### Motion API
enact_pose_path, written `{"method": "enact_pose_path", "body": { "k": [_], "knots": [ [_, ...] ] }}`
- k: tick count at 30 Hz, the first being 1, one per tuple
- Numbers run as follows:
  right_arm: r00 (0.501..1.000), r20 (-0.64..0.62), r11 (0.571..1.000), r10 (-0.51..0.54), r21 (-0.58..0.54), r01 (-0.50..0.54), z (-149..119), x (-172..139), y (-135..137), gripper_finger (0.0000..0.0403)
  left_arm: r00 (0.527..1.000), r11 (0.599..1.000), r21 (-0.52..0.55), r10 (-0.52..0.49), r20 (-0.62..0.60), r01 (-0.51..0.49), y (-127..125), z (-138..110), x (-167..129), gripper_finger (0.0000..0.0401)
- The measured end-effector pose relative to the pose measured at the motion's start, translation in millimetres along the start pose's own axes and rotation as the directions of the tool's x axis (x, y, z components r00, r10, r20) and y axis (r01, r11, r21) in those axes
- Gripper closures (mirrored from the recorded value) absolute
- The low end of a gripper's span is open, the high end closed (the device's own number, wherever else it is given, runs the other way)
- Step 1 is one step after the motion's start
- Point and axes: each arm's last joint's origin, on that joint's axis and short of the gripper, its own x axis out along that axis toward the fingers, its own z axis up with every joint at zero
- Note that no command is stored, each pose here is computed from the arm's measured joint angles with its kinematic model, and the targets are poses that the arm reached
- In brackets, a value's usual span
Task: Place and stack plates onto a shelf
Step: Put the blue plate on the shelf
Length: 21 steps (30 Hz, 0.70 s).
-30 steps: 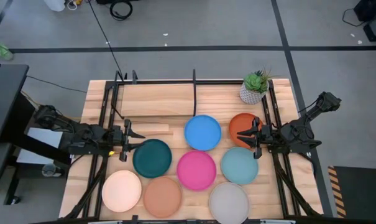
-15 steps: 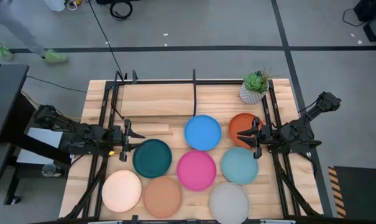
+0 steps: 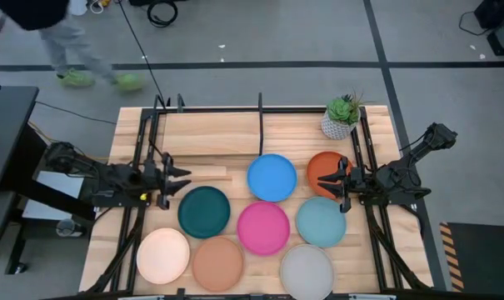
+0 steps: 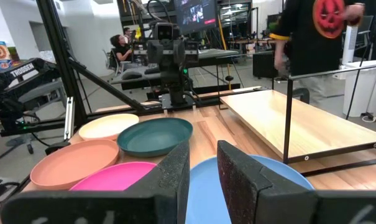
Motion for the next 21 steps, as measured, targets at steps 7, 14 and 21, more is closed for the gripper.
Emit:
{"method": "enact_pose_path", "body": {
  "k": [7,14,21],
  "knots": [
    [1.0,0.015,1.0,-0.004,0.012,0.004,1.7,0.1,-0.1,0.0314,1.0,1.0,0.002,0.003,0.003,-0.003,0.4,0.3,0.2,0.0259],
    [0.99,0.141,0.994,0.024,0.104,-0.038,16.5,-1.1,1.0,0.0314,0.993,0.993,0.004,-0.116,-0.019,0.116,-3.2,-1.4,-0.1,0.0259],
    [0.995,0.098,0.998,-0.008,0.067,0.001,39.9,3.2,2.3,0.0316,0.966,0.966,0.028,-0.257,-0.015,0.257,-7.4,-0.3,-0.9,0.0259]
  ]
}}
